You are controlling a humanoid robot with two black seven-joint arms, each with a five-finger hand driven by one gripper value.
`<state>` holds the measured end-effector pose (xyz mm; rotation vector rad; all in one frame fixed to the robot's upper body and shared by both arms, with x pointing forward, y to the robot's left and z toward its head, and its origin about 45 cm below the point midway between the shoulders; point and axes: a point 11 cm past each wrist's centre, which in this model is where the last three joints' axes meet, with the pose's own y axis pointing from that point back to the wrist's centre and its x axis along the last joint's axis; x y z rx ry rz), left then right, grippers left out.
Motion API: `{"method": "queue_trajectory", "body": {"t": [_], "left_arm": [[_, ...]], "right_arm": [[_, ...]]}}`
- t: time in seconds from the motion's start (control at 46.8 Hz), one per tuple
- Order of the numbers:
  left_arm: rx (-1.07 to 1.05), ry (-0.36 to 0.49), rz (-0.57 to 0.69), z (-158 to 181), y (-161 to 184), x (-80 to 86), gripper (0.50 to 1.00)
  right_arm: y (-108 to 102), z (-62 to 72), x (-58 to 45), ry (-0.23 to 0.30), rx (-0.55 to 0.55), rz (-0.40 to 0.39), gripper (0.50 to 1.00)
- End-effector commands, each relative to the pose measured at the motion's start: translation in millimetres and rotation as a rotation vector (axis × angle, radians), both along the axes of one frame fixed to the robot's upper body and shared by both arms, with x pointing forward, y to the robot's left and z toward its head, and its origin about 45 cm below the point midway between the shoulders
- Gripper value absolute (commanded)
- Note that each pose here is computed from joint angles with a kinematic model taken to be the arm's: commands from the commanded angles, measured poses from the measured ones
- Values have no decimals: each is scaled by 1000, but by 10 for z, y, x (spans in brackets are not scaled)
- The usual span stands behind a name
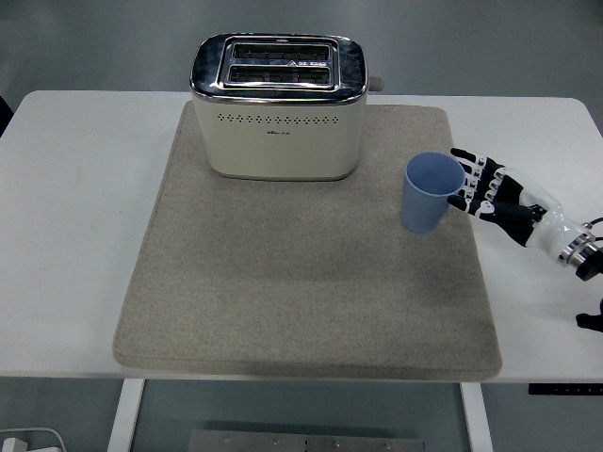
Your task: Put the water cup in front of the bread machine
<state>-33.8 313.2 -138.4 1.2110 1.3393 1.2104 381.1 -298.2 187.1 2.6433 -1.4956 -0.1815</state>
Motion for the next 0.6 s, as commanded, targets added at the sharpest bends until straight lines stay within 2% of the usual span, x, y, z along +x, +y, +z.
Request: {"method": "queue_trajectory", "body": {"t": [0.0, 0.577], "left_arm": [[1, 0, 0, 0, 5, 4, 1000], [1, -1, 0, 0, 5, 6, 1000]], "right_arm": [[41, -36, -14, 2, 1, 2, 924], [231, -91, -21, -9, 24, -2, 924]]}}
